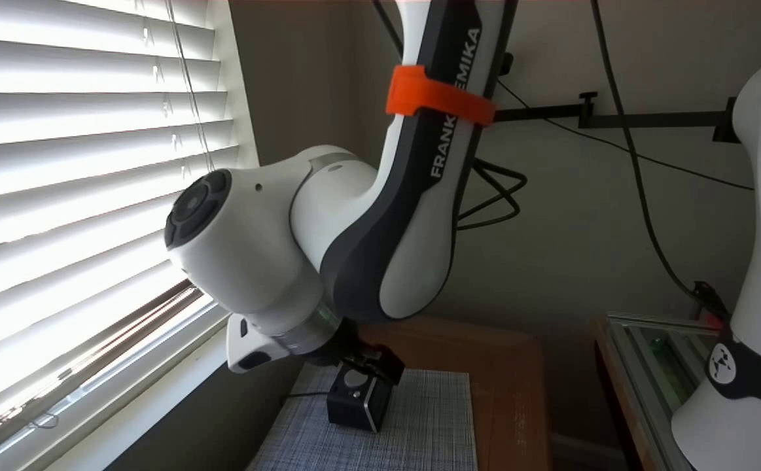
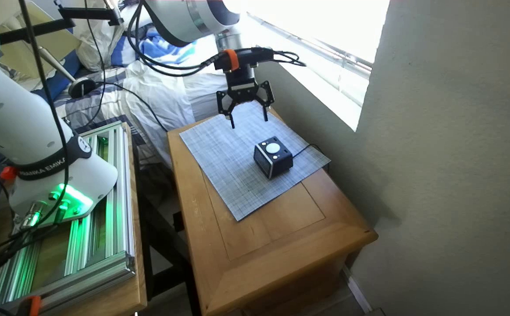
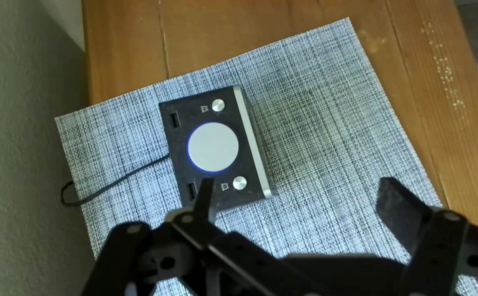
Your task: Turn the black gadget to the side
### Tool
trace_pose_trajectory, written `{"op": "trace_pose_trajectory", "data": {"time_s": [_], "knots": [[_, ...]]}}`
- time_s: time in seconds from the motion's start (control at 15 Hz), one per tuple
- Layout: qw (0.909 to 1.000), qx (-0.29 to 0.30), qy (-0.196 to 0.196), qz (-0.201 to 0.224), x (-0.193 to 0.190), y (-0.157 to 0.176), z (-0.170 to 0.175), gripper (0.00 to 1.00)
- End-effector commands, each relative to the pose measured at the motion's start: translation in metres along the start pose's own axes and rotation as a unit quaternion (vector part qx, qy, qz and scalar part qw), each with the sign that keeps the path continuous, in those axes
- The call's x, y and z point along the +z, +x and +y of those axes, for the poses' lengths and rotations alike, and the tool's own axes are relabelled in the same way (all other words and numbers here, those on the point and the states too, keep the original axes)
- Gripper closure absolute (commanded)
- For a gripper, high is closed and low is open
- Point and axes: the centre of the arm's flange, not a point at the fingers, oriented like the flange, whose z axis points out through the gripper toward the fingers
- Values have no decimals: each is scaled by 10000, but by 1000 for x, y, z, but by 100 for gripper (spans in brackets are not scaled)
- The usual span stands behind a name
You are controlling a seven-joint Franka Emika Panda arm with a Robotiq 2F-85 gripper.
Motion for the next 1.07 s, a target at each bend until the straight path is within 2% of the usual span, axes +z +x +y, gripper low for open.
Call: {"op": "trace_pose_trajectory", "data": {"time_s": [0.0,0.13,0.2,0.67,1.0], "knots": [[9991,-337,-258,0,18,17,13,0],[9985,-442,-290,142,22,25,17,0],[9994,-295,-172,51,12,15,5,0],[9992,-357,-134,108,23,24,12,0],[9984,-488,-293,49,37,28,12,0]]}}
